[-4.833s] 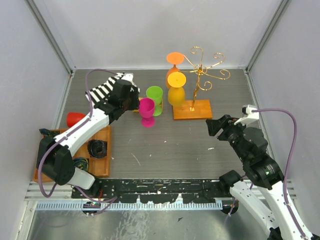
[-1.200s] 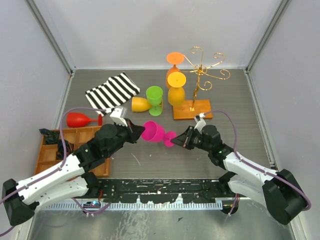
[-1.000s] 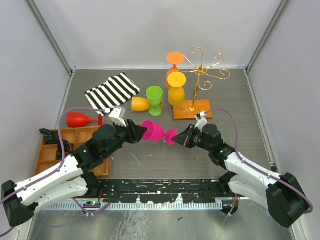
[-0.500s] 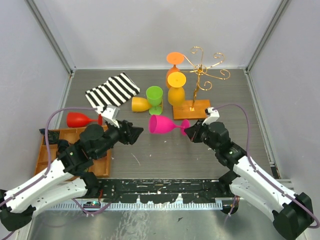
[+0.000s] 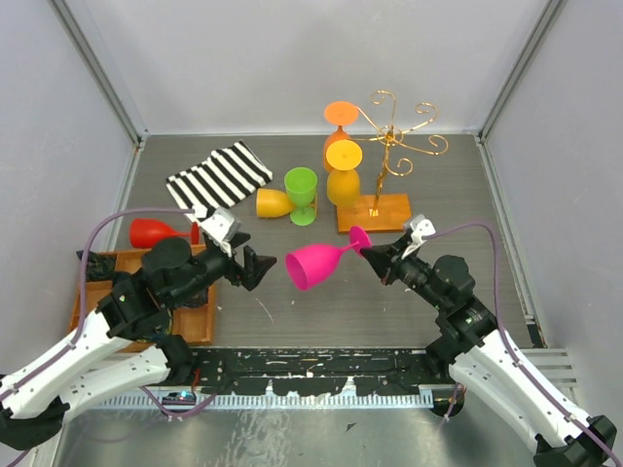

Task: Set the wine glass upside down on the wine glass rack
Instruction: Turn the wine glass upside down at the wine rack.

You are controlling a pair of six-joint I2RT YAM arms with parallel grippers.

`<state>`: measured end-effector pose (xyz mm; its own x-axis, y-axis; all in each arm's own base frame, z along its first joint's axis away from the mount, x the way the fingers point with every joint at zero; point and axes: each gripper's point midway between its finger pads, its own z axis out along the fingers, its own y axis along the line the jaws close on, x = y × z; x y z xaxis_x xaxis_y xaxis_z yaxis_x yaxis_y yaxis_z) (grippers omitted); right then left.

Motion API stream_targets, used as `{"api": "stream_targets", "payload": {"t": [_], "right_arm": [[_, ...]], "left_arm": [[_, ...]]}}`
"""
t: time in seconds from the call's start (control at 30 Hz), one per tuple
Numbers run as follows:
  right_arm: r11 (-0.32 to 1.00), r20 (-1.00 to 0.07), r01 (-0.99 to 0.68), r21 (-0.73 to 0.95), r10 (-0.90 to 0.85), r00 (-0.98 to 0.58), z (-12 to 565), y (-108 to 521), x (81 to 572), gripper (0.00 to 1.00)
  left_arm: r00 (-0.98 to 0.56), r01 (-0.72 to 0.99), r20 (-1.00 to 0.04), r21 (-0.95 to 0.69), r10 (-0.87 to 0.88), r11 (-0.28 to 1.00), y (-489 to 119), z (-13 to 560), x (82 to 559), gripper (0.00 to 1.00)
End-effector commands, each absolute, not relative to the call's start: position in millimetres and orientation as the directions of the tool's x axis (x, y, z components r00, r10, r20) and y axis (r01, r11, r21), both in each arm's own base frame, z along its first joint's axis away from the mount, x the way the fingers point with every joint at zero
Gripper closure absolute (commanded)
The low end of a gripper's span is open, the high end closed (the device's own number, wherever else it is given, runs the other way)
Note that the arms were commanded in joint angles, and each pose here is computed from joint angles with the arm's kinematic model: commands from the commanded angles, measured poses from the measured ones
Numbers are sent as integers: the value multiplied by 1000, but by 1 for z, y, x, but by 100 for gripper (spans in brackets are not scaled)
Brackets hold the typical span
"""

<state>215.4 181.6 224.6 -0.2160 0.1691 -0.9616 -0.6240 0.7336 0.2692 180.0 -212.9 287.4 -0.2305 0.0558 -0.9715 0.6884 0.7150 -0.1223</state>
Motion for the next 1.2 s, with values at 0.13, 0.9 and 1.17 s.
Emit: {"api": "stream_targets", "payload": {"t": [0.13,0.9,1.17], "right_arm": [[523,-997,-851,-47,-75,9,246,205,186,99],[58,-851,-854,-516,77,520,307,253,128,99],[0,-784,-787,-617,89,614,311,256,123,99]], "left_arm": [[-51,816,-989,40,141,576,-216,321,158,14],[329,941,-939,335,99,50,-275,328,104,44],[296,954,-951,299,88,20,-291,330,109,44]]}}
